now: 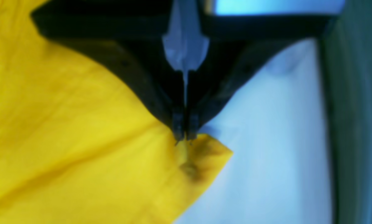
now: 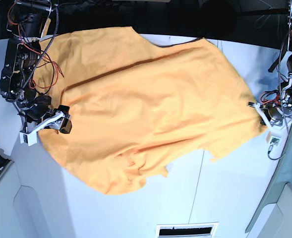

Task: Layout the t-shirt on the table in an organized manner, then fold the t-shirt properly
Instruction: 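Lift and spread the t-shirt with both grippers, then lower it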

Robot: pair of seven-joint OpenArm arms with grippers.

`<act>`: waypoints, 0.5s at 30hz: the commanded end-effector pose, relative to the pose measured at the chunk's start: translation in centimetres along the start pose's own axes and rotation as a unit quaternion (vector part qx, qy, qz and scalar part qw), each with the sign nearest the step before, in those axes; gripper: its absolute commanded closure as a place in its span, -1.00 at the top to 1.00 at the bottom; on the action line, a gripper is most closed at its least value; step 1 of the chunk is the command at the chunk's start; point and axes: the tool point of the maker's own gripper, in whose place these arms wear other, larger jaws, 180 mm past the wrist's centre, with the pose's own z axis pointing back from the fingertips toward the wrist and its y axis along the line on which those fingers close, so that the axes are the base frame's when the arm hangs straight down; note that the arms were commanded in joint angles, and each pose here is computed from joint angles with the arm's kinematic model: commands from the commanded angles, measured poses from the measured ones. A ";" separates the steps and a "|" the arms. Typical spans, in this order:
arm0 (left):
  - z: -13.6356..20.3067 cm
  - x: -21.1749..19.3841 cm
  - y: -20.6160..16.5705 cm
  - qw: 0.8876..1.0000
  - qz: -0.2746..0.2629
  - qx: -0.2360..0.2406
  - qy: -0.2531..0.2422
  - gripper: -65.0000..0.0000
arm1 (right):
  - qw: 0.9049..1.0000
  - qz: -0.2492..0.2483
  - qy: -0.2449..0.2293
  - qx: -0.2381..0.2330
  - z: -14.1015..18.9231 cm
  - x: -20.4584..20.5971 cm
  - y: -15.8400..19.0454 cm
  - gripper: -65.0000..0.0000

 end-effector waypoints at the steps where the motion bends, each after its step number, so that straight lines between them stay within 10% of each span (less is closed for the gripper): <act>1: 0.8 1.8 2.3 0.999 0.006 0.022 -0.026 -1.00 | 0.999 0.004 -0.047 0.007 0.7 3.2 0.2 0.25; 5: 1.8 1.1 4.4 0.998 0.051 0.021 -0.020 -1.00 | 0.995 -0.005 -0.096 0.008 2.3 6.1 0.0 0.25; 10: 3.3 3.6 3.8 0.994 0.083 -0.042 -0.062 -0.36 | 0.990 -0.005 -0.140 -0.003 2.1 8.9 -0.4 0.25; 15: 5.6 8.1 2.6 0.986 0.088 -0.072 -0.122 -0.35 | 0.989 -0.003 -0.149 -0.020 -0.4 11.6 -0.9 0.25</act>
